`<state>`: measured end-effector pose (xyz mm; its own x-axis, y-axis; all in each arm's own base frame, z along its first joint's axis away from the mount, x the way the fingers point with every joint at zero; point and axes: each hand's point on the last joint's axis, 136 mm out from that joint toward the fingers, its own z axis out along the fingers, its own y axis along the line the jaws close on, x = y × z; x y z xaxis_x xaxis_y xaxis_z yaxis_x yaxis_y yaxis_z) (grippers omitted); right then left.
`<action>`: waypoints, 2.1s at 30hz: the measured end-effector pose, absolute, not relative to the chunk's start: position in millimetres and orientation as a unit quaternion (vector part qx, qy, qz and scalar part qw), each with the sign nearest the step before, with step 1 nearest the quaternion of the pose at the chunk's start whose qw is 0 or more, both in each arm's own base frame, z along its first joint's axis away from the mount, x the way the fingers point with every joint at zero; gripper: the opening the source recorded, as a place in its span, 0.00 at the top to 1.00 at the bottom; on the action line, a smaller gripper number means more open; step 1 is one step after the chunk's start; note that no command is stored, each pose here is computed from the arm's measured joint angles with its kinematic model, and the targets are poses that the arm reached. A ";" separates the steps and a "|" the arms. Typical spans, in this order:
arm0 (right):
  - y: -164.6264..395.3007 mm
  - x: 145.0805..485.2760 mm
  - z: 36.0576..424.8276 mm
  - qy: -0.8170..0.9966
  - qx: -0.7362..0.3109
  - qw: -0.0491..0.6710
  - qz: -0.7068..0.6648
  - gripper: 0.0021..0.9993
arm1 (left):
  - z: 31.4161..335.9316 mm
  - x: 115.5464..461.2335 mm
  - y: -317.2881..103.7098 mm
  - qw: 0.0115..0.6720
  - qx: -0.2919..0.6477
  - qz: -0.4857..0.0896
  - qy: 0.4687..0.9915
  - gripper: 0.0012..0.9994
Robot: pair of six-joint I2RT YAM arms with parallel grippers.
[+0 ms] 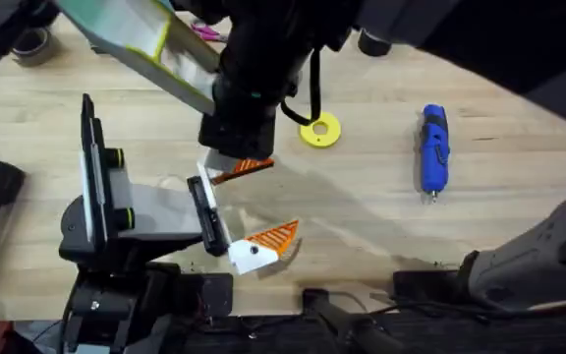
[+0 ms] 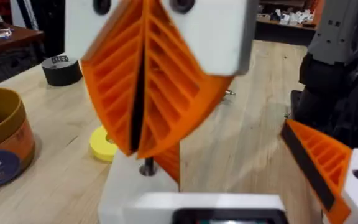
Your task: Pick up the gripper from the table and insert it into the empty holder that is missing its gripper. Then pick up a screw, insert it into the mounting hole, and use the screwdriver to tighten it. Finally, clean up the table by picking up the vegetable and placing it into the bucket.
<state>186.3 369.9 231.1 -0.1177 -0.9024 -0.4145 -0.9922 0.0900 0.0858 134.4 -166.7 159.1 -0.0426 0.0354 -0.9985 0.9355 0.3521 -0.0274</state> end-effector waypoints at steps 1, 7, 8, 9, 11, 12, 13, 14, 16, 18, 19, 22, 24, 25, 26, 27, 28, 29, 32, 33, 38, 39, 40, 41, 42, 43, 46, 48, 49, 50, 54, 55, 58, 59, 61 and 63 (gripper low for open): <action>369.8 186.4 231.1 0.727 -0.652 0.129 0.174 1.00 | 159.0 134.4 -166.7 0.561 0.404 -0.401 0.601 0.01; 369.9 186.3 231.1 0.727 -0.652 0.129 0.174 1.00 | 159.1 134.4 -166.7 0.562 0.404 -0.401 0.601 0.01; 369.8 186.3 231.0 0.727 -0.652 0.129 0.174 1.00 | 159.0 134.4 -166.7 0.561 0.404 -0.401 0.601 0.01; 369.7 186.2 230.6 0.727 -0.652 0.128 0.174 1.00 | 159.0 134.4 -166.7 0.561 0.404 -0.401 0.601 0.01; 369.0 185.8 229.0 0.728 -0.652 0.125 0.173 1.00 | 159.1 134.4 -166.7 0.562 0.404 -0.401 0.601 0.01; 368.5 185.5 227.9 0.728 -0.652 0.124 0.173 1.00 | 159.0 134.3 -166.7 0.561 0.404 -0.401 0.601 0.01; 368.1 185.2 226.7 0.728 -0.652 0.122 0.173 1.00 | 159.0 134.3 -166.7 0.561 0.404 -0.401 0.601 0.01; 367.7 184.9 225.6 0.729 -0.652 0.120 0.172 1.00 | 159.0 134.4 -166.7 0.561 0.404 -0.401 0.601 0.01; 367.3 184.6 223.4 0.729 -0.652 0.118 0.171 1.00 | 159.0 134.3 -166.7 0.561 0.404 -0.401 0.601 0.01; 366.7 184.3 221.1 0.730 -0.652 0.115 0.170 1.00 | 159.0 134.1 -166.8 0.561 0.404 -0.401 0.600 0.01; 366.3 184.1 219.8 0.730 -0.652 0.114 0.170 1.00 | 159.0 133.9 -166.8 0.561 0.405 -0.402 0.600 0.01; 365.8 184.3 218.1 0.731 -0.652 0.112 0.168 1.00 | 158.9 133.8 -166.9 0.560 0.404 -0.403 0.601 0.01; 365.9 184.3 217.5 0.731 -0.652 0.112 0.168 1.00 | 159.0 133.7 -166.9 0.560 0.404 -0.403 0.601 0.01; 366.1 184.4 217.2 0.731 -0.652 0.112 0.168 1.00 | 158.9 133.7 -166.9 0.560 0.404 -0.403 0.601 0.01; 366.3 184.6 216.9 0.731 -0.652 0.113 0.168 1.00 | 158.9 133.7 -166.9 0.560 0.404 -0.403 0.601 0.01; 366.6 184.6 216.6 0.731 -0.652 0.113 0.168 1.00 | 158.9 133.7 -166.9 0.560 0.404 -0.403 0.601 0.01; 367.0 184.7 216.5 0.730 -0.652 0.114 0.168 1.00 | 159.0 133.7 -166.9 0.560 0.404 -0.403 0.601 0.01; 367.3 184.6 216.4 0.730 -0.652 0.114 0.168 1.00 | 159.0 133.7 -166.9 0.560 0.404 -0.403 0.601 0.01; 367.4 184.4 215.9 0.730 -0.653 0.114 0.168 1.00 | 159.0 133.7 -166.9 0.560 0.404 -0.403 0.601 0.01; 367.4 184.5 215.9 0.730 -0.653 0.114 0.167 1.00 | 159.0 133.7 -166.9 0.560 0.404 -0.403 0.601 0.01; 367.3 184.5 215.8 0.730 -0.653 0.114 0.167 1.00 | 159.0 133.7 -166.9 0.560 0.404 -0.403 0.601 0.01; 367.3 184.5 215.8 0.730 -0.653 0.114 0.167 1.00 | 159.0 133.7 -166.9 0.560 0.404 -0.403 0.601 0.01; 367.3 184.5 215.8 0.730 -0.653 0.114 0.167 1.00 | 158.9 133.7 -166.9 0.560 0.404 -0.403 0.601 0.01; 367.3 184.6 215.6 0.730 -0.653 0.114 0.167 1.00 | 159.0 133.7 -166.9 0.560 0.404 -0.403 0.601 0.01; 367.3 184.6 215.8 0.730 -0.653 0.114 0.167 1.00 | 159.0 133.7 -166.9 0.560 0.404 -0.403 0.601 0.01; 367.3 184.6 215.8 0.731 -0.652 0.114 0.167 0.97 | 159.0 133.7 -166.9 0.560 0.404 -0.403 0.601 0.01; 367.8 183.9 215.9 0.730 -0.652 0.114 0.169 0.53 | 158.9 133.8 -166.9 0.559 0.403 -0.403 0.601 0.01; 367.8 183.8 215.8 0.730 -0.652 0.114 0.168 0.22 | 158.9 133.8 -166.9 0.559 0.403 -0.404 0.602 0.01; 366.7 183.3 215.4 0.731 -0.653 0.111 0.167 0.08 | 158.9 133.8 -166.9 0.559 0.403 -0.404 0.602 0.01; 365.9 183.9 215.2 0.731 -0.653 0.111 0.166 0.03 | 159.0 133.8 -166.9 0.559 0.403 -0.404 0.601 0.01; 365.6 184.4 215.2 0.731 -0.653 0.111 0.165 0.01 | 158.9 133.8 -166.9 0.559 0.403 -0.404 0.602 0.01; 365.6 184.3 215.2 0.731 -0.653 0.111 0.165 0.01 | 159.0 133.8 -166.9 0.559 0.403 -0.404 0.602 0.01; 365.6 184.3 215.2 0.731 -0.652 0.111 0.165 0.00 | 158.9 133.8 -166.9 0.559 0.403 -0.404 0.601 0.01; 365.6 184.3 215.2 0.731 -0.652 0.111 0.165 0.00 | 158.9 133.8 -166.9 0.559 0.403 -0.404 0.602 0.01; 365.6 184.3 215.2 0.731 -0.652 0.111 0.165 0.00 | 158.9 133.8 -166.9 0.559 0.403 -0.404 0.601 0.01; 365.7 184.4 215.2 0.731 -0.652 0.111 0.166 0.00 | 158.9 133.9 -166.9 0.559 0.403 -0.404 0.602 0.01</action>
<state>184.4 365.7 215.2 -0.1239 -0.9171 -0.3788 -0.9909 0.0939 0.0967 133.9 -166.9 158.9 -0.0497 0.0332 -0.9982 0.9363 0.3495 -0.0350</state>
